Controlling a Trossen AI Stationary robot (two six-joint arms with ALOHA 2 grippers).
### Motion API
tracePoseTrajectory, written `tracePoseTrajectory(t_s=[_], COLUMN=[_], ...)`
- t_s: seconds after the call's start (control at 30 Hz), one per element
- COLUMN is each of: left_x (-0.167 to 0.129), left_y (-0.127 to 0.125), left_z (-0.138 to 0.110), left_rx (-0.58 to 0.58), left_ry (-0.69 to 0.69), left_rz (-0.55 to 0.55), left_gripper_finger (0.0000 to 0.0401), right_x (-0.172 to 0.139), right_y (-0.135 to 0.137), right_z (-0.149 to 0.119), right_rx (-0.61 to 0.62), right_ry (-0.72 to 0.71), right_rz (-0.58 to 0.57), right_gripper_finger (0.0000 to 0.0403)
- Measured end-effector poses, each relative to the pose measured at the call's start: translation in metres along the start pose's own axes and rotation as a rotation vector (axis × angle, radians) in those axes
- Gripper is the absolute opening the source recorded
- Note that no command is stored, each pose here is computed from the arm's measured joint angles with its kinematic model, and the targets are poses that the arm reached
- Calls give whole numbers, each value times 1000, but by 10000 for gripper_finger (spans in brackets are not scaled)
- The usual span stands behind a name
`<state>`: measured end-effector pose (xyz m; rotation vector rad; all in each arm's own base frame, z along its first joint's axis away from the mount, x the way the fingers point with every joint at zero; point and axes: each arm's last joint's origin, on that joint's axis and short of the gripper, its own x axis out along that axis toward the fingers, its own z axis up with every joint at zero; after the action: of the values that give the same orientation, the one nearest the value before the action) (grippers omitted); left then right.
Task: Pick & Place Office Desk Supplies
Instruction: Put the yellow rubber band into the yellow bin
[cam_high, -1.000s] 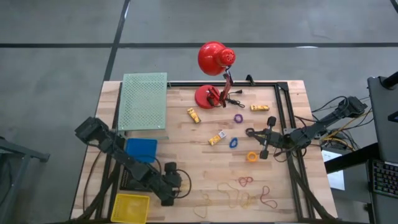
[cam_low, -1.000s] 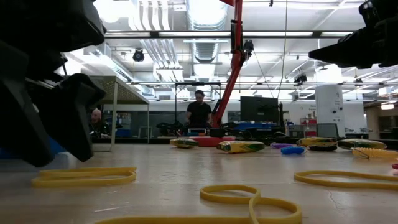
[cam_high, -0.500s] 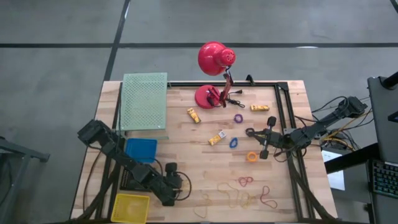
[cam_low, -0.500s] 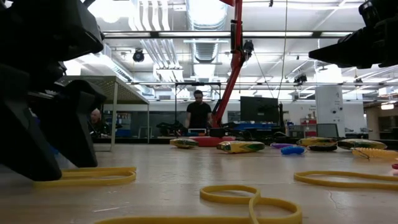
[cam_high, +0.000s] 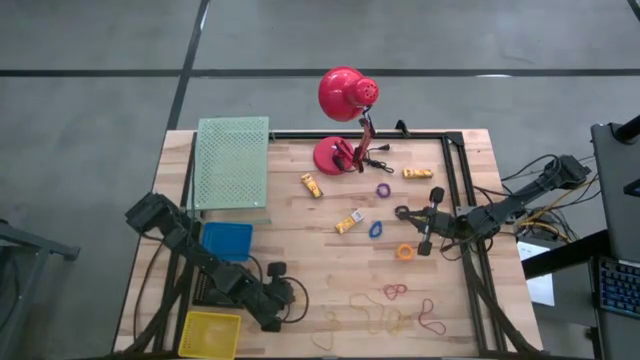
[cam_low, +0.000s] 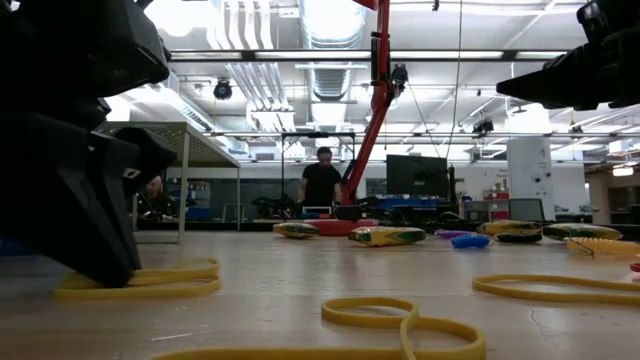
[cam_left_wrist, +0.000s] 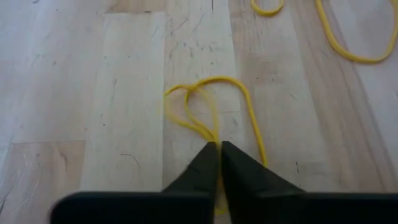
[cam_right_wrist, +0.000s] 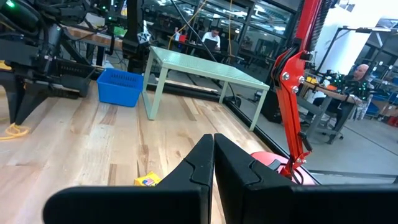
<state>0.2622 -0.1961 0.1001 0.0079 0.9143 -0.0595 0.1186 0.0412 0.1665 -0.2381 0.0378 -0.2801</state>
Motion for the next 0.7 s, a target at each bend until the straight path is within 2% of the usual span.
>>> tracePoseTrajectory(t_s=[0.3, 0.4, 0.7], left_x=[-3, -13, -48], left_y=[0, 3, 8], left_z=[2, 5, 23], left_rx=[-6, 0, -33], left_ry=[-5, 10, -70], left_rz=[-8, 2, 8], left_gripper_finger=[2, 1, 0], right_x=[0, 0, 0], right_y=[0, 0, 0], right_z=[0, 0, 0], right_rx=[0, 0, 0], right_ry=[0, 0, 0], right_rz=[0, 0, 0], right_gripper_finger=[8, 8, 8])
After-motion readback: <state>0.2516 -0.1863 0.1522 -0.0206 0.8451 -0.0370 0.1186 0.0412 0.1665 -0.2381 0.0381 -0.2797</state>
